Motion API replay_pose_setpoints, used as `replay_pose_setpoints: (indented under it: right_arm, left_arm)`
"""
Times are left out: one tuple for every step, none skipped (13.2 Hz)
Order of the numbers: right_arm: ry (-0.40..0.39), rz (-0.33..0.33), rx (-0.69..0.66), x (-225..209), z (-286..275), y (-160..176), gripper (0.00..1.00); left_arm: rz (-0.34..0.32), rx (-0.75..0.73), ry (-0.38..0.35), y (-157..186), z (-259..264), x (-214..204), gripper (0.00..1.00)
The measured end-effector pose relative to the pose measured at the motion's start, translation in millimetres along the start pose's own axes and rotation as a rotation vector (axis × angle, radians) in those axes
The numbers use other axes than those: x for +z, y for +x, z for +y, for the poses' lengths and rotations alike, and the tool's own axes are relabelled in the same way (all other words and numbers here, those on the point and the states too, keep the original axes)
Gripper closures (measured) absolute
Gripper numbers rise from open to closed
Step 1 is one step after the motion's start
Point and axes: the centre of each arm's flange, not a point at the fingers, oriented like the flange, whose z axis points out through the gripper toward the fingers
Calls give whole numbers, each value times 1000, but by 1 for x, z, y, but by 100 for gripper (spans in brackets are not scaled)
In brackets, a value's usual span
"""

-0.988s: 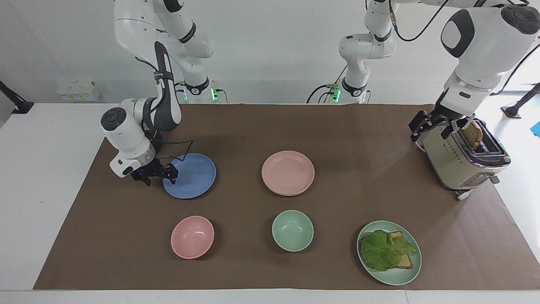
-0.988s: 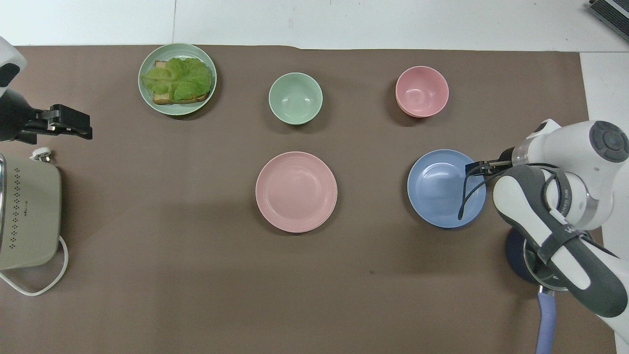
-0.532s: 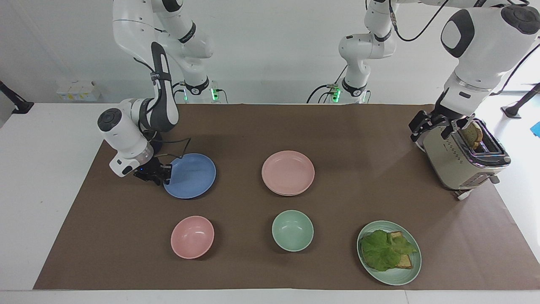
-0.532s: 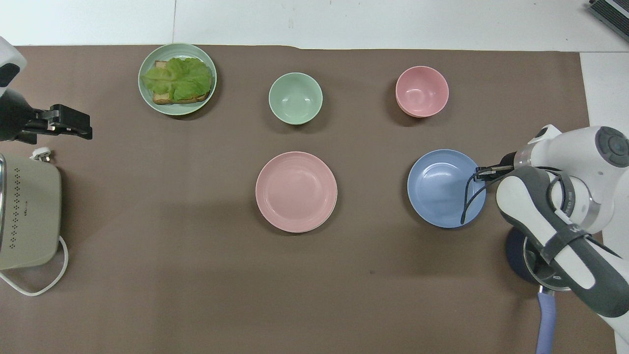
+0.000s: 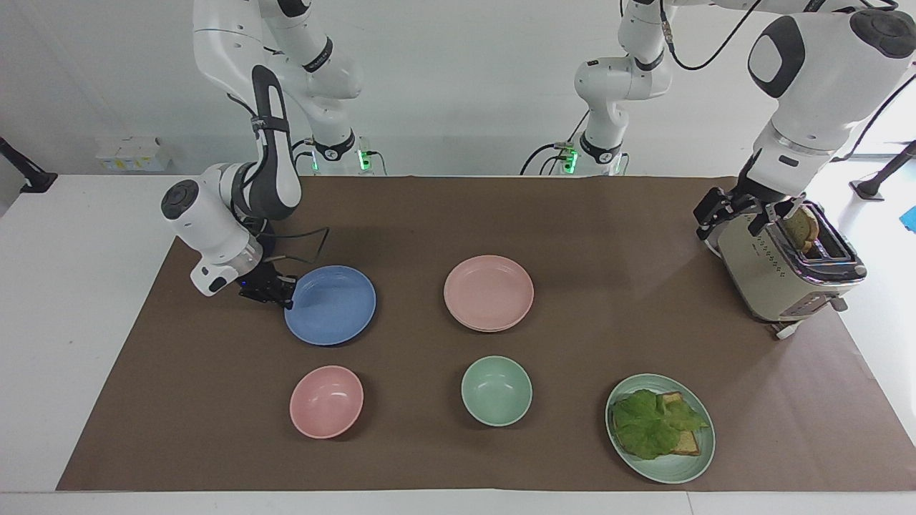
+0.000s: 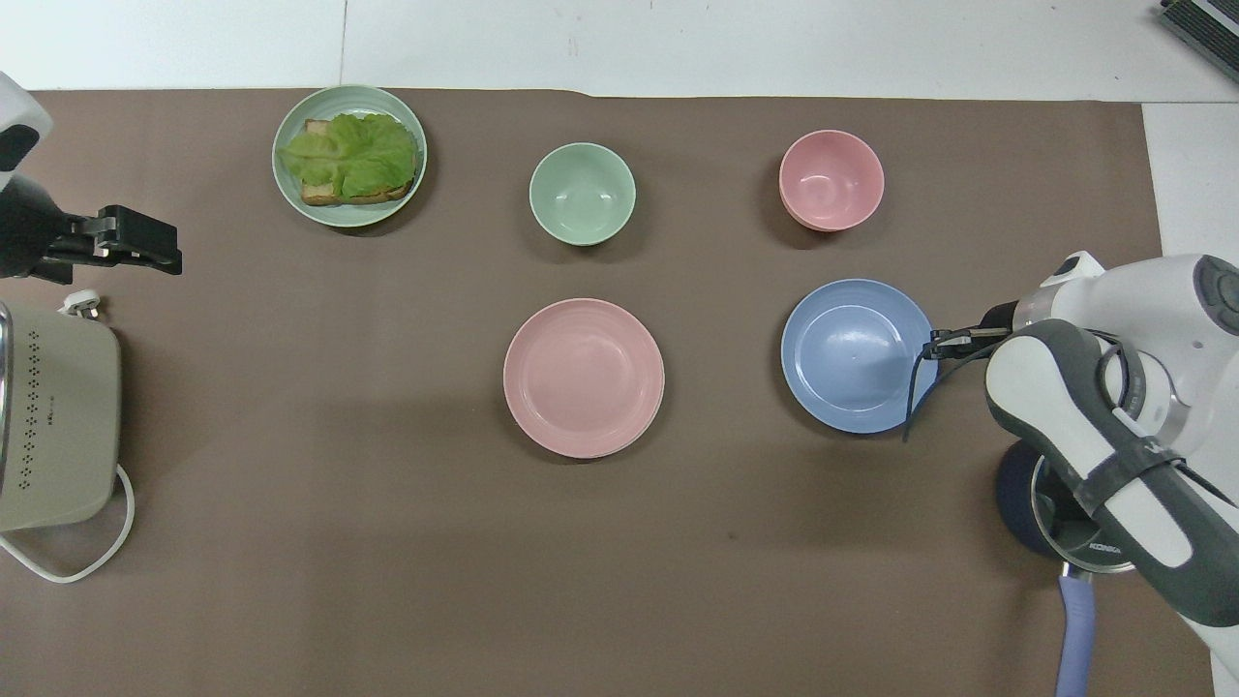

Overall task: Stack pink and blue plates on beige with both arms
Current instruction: 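Carry the blue plate with the right gripper onto the pink plate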

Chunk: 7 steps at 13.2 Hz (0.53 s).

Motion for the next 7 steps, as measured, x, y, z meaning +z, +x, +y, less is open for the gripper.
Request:
replay_pose_setpoints:
  right_arm:
    - [13,1,-9,-1,-3,0,95]
    - [24,-2,-18,-4,-9,0,96]
    - [30,-1,-30,-10,-18,1,96]
    - [40,8,-45,-18,-32,2,96]
    - [55,24,-60,-27,-51,3,96]
    - [67,36,-63,-36,-72,4,96]
    - [74,44,-48,-45,-93,6,96]
  left_arm:
    - [0,0,0,0,0,0,0]
    - [0,0,0,0,0,0,0]
    - [0,0,0,0,0,0,0]
    - [0,0,0,0,0,0,0]
    - [0,0,0,0,0,0,0]
    - [0,0,0,0,0,0,0]
    - [0,0,0,0,0,0,0]
